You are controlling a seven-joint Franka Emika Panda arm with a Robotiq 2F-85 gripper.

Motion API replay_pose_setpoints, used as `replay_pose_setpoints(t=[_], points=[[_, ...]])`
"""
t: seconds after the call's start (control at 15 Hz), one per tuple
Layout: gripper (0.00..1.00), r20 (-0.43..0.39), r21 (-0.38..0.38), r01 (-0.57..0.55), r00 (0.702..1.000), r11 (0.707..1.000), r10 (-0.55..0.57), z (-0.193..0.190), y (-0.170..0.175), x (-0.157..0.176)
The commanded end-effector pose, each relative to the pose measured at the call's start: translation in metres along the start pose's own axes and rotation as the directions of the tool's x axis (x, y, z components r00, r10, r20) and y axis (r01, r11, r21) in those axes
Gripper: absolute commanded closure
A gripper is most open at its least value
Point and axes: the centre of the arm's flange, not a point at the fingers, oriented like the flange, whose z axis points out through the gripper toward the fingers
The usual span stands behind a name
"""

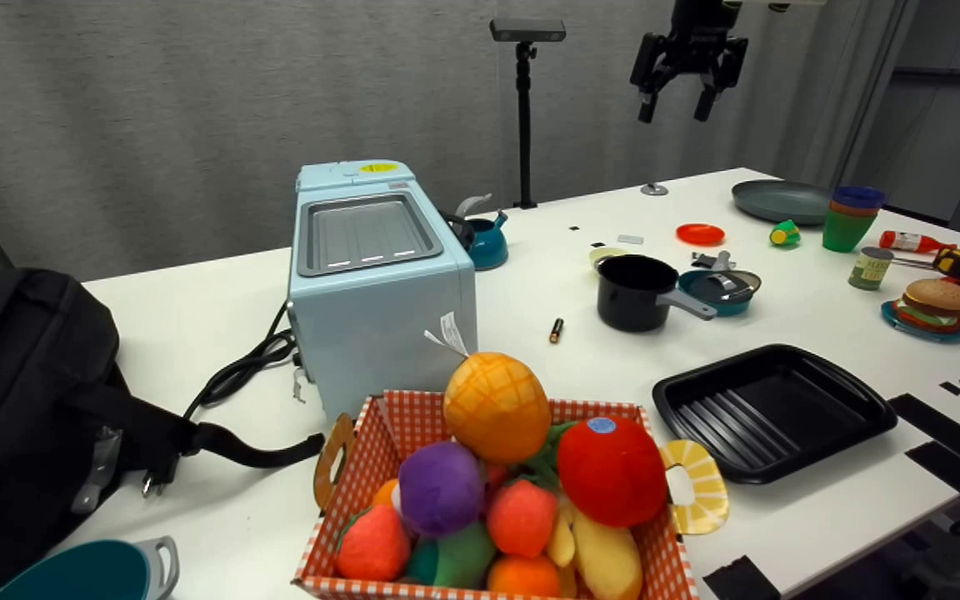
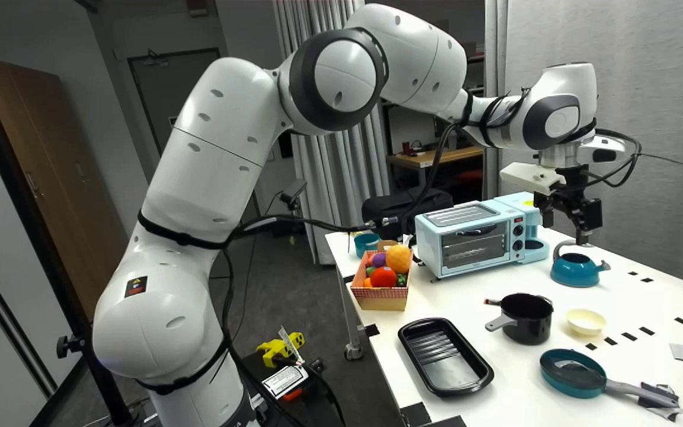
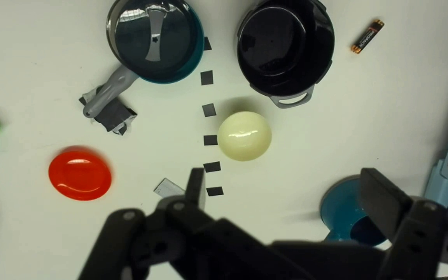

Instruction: Move the lid from the black pot to the blue pan

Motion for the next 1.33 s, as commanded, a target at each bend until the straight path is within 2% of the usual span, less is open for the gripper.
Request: replay_pose_setpoints(t=[0.0, 0.33, 1.27], points=[[0.00, -0.001, 0.001, 0.009, 1.000, 1.000, -0.009, -0.003, 0.003, -0.003], [0.00, 0.005, 0.002, 0.019, 1.000, 1.000, -0.019, -0.009, 0.009, -0.013], [0.00, 0.006, 0.003, 0.020, 1.000, 1.000, -0.020, -0.007, 0.008, -0.014]])
